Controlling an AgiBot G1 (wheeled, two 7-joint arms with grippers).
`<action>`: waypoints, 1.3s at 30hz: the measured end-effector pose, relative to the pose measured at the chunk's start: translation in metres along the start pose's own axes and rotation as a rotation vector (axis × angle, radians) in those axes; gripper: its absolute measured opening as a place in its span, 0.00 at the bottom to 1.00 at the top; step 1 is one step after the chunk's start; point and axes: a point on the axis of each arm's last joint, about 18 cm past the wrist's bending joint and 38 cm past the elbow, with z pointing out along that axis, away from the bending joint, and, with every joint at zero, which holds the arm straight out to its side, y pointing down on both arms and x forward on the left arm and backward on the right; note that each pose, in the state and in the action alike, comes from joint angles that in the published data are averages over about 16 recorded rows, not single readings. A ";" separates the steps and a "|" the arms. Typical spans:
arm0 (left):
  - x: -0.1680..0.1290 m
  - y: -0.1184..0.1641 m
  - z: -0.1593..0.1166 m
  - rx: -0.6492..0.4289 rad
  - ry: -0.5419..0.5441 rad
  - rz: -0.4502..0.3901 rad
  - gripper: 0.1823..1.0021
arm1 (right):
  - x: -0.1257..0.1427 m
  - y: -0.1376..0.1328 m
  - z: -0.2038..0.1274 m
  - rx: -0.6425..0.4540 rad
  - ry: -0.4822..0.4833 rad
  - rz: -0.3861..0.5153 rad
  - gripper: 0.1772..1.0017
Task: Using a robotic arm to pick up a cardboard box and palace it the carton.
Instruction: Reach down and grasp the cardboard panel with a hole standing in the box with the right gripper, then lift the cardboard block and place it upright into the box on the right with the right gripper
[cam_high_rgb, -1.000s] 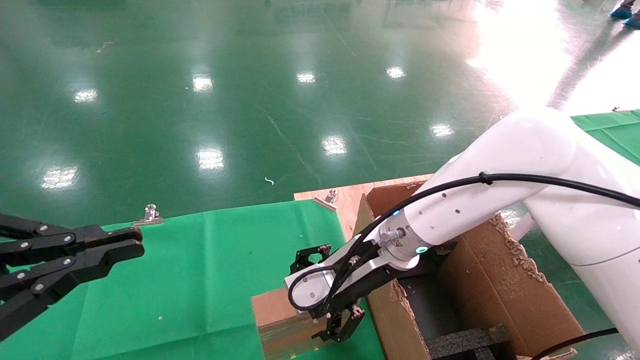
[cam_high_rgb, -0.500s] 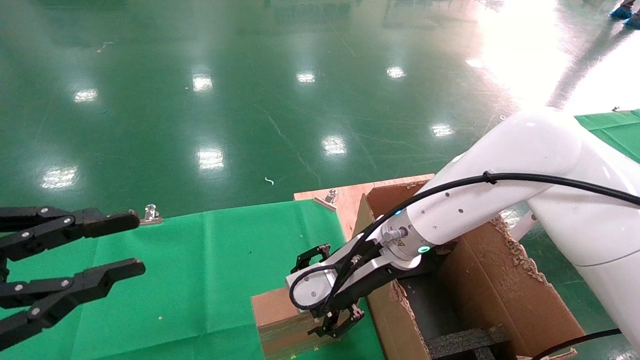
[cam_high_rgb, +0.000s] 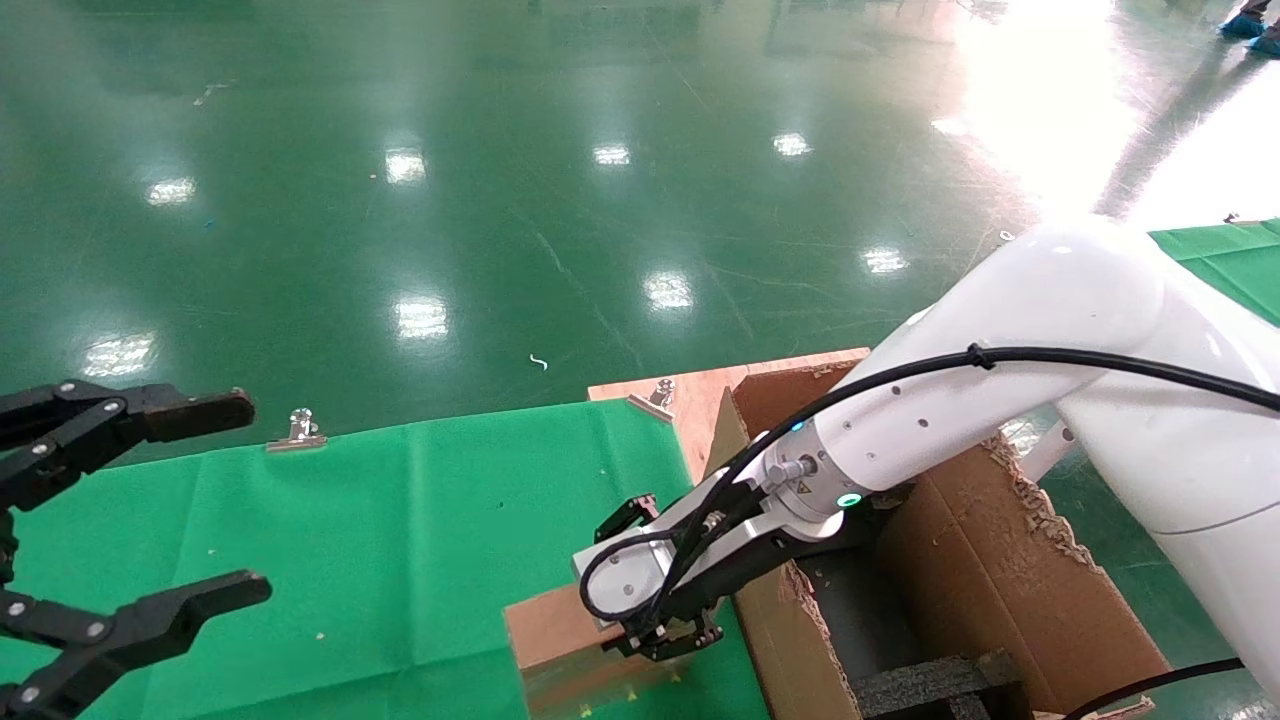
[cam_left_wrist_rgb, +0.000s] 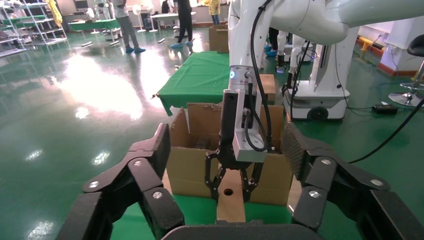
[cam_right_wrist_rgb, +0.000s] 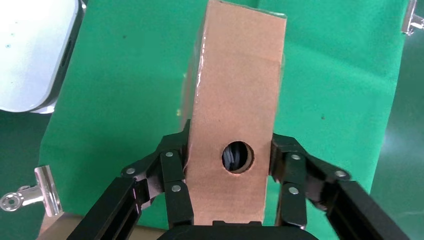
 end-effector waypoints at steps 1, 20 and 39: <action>0.000 0.000 0.000 0.000 0.000 0.000 0.69 | 0.000 0.000 0.000 0.000 0.000 0.000 0.45; 0.000 0.000 0.000 0.000 0.000 0.000 0.98 | 0.043 -0.013 -0.074 0.054 0.144 -0.025 0.28; 0.000 0.000 0.000 0.000 0.000 0.000 1.00 | 0.083 -0.029 -0.192 0.046 0.336 -0.105 0.27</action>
